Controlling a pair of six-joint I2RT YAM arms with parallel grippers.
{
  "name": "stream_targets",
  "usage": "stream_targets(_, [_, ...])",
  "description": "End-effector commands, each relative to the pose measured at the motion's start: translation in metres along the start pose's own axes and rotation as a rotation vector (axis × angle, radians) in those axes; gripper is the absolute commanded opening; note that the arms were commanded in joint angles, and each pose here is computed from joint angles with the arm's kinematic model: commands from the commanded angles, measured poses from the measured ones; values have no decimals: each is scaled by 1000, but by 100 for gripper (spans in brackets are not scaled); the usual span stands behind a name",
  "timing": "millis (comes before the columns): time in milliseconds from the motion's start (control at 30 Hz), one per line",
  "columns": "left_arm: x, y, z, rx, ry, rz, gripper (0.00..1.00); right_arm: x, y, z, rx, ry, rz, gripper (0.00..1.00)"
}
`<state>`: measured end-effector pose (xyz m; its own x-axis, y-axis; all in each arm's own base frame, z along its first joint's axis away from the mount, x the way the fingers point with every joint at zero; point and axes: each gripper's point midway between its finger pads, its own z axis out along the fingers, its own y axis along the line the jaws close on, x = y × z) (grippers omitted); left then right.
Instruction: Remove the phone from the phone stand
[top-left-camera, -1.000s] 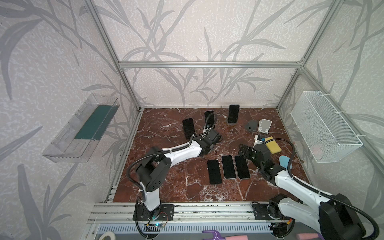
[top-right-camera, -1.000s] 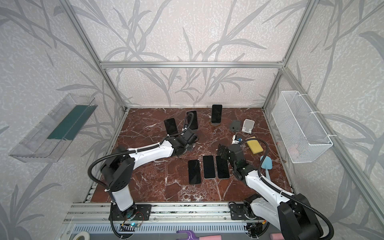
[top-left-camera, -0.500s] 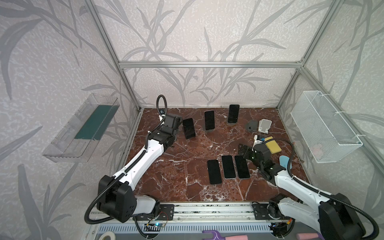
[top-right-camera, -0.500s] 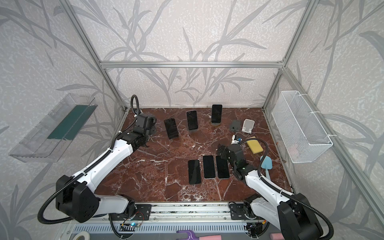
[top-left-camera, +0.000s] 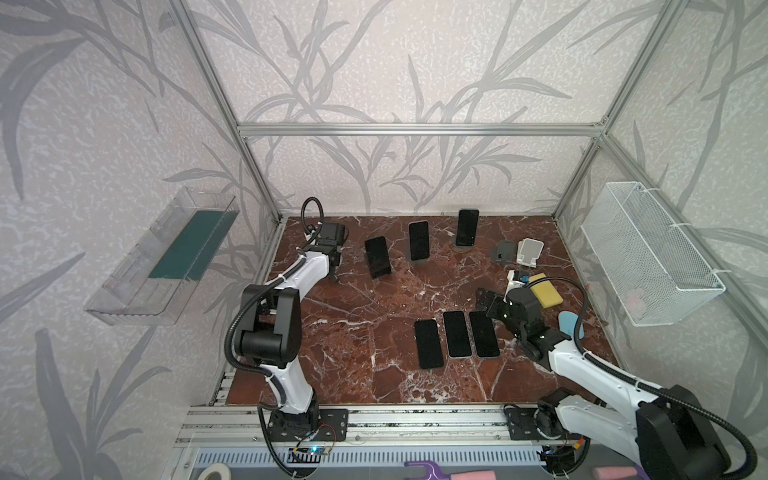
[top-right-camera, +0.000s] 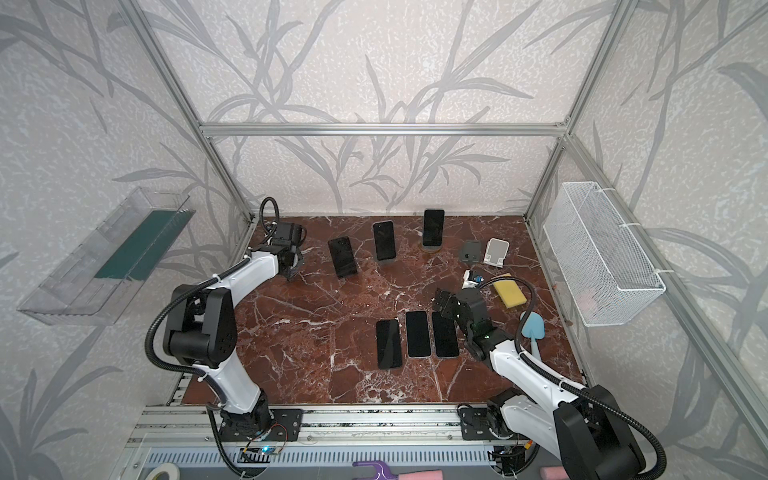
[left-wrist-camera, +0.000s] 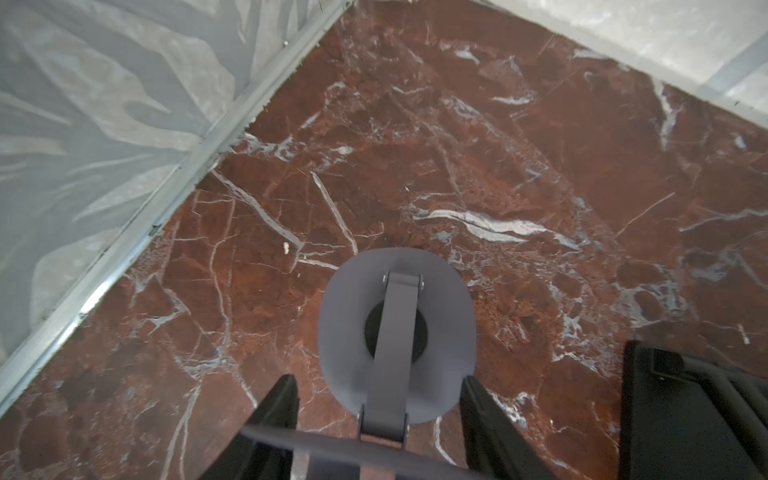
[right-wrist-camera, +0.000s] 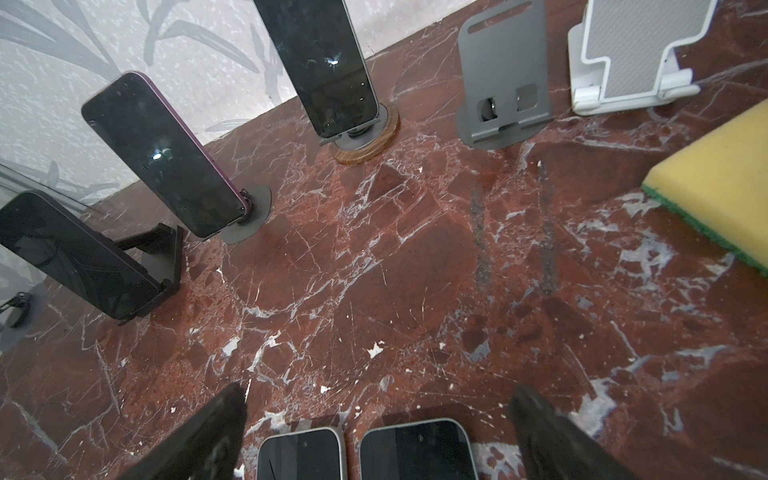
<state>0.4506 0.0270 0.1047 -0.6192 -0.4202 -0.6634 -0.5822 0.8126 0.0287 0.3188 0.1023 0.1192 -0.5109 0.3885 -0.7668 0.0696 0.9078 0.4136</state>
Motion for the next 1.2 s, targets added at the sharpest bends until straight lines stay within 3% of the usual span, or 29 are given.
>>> stream_targets(0, [-10,-14,9,24,-2,-32,56,-9,5,-2,-16,-32,8,98])
stream_targets(433, [16,-23,35,12,104,52,60,-8,6,-2,-23,-29,8,98])
stream_targets(667, [13,-23,27,9,141,92,78,-8,7,-2,-28,-26,10,98])
stream_targets(867, [-20,-17,-18,46,78,102,88,-6,8,0,-31,-20,13,98])
stream_targets(900, [-29,-17,-29,65,56,100,99,-5,7,1,-30,-17,14,98])
stream_targets(1167, [-58,-5,-91,171,-54,45,99,-7,6,-2,-28,-27,16,98])
